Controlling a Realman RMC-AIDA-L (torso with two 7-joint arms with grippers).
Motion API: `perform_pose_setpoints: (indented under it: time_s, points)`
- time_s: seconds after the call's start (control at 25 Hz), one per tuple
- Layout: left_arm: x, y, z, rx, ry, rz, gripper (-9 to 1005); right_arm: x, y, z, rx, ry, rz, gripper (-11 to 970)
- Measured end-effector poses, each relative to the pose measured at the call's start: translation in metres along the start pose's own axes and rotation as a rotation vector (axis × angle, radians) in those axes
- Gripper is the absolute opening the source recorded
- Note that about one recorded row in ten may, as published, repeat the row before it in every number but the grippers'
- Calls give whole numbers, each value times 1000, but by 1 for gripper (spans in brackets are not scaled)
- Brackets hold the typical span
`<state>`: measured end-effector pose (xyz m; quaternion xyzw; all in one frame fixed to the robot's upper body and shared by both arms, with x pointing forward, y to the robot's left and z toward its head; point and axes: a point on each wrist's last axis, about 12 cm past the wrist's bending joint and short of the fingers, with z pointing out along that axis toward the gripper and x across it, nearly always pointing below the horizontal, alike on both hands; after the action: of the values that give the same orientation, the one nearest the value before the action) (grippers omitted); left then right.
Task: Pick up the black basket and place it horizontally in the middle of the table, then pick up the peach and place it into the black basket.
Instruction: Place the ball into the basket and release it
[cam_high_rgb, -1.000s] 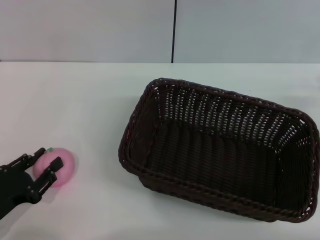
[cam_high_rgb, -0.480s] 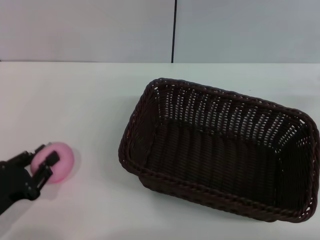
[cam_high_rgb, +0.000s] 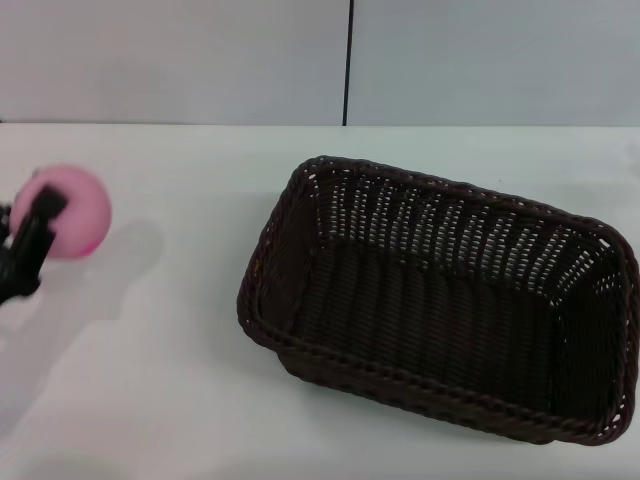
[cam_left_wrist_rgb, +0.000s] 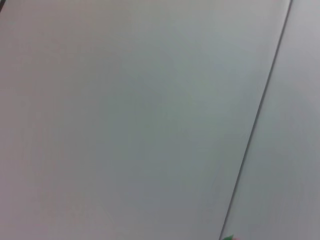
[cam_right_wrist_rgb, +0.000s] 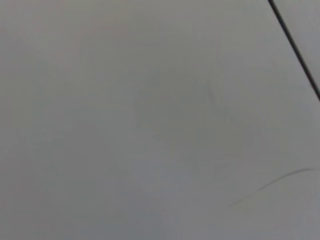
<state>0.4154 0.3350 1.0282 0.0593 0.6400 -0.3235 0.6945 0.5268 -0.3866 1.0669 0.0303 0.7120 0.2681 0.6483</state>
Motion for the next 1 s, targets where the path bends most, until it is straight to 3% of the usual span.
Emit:
perform_pose_setpoints:
  time_s: [0.28,0.32,0.44,0.52,0.68,1.0]
  points:
    - [-5,-6,53,138,-41,-95,165,9,5,3,-8,8,25,618]
    - [-5,-6,53,138,-41,-95,156,11,6,3,-8,9,29,618]
    - [-3,-18,81,276,18,-151,131,15,7,1,-2,11,42,618]
    - [-2,-22,86,306,36,-157,116,17,7,0,4,8,49,618]
    - [10,-40,108,481,188,-140,93,21,8,-1,11,11,61,618]
    - [27,-41,109,430,297,-151,63,24,9,2,8,14,74,618]
